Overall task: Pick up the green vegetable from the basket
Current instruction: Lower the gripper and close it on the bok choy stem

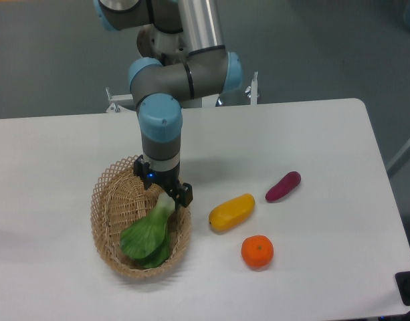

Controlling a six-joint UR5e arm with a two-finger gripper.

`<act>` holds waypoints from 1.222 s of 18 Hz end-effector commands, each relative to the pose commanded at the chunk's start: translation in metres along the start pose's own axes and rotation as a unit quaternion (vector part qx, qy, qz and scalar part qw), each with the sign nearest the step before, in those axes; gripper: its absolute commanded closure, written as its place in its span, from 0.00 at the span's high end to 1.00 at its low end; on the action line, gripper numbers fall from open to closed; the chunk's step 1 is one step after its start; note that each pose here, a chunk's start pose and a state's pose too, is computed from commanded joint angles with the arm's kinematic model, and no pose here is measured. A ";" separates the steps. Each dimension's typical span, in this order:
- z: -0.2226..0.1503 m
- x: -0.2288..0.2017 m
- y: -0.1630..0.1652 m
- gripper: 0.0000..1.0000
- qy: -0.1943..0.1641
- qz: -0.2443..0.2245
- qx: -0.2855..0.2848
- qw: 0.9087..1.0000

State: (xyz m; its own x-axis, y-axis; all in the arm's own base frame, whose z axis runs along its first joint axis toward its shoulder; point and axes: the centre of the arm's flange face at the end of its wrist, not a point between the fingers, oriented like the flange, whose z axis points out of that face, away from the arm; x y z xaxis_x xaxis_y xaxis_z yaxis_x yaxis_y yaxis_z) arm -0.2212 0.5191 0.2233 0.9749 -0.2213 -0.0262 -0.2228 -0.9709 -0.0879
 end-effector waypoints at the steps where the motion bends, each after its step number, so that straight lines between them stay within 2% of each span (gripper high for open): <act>1: 0.001 -0.002 -0.001 1.00 -0.003 0.000 0.002 1.000; 7: 0.013 -0.006 -0.005 0.99 -0.009 0.001 0.006 1.000; 9: 0.015 -0.006 -0.005 0.91 -0.008 0.000 0.005 1.000; 13: 0.012 -0.005 -0.005 0.65 -0.010 0.002 0.006 1.000; 17: 0.008 -0.004 -0.007 0.44 -0.012 0.005 0.009 1.000; 20: 0.004 -0.005 -0.010 0.41 -0.016 0.006 0.013 1.000; 22: 0.001 -0.008 -0.012 0.35 -0.019 0.007 0.015 1.000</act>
State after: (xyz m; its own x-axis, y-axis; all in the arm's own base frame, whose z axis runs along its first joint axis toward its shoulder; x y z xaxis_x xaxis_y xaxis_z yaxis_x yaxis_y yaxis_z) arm -0.2261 0.5325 0.2238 0.9707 -0.2313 -0.0653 -0.2377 -0.9642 -0.1176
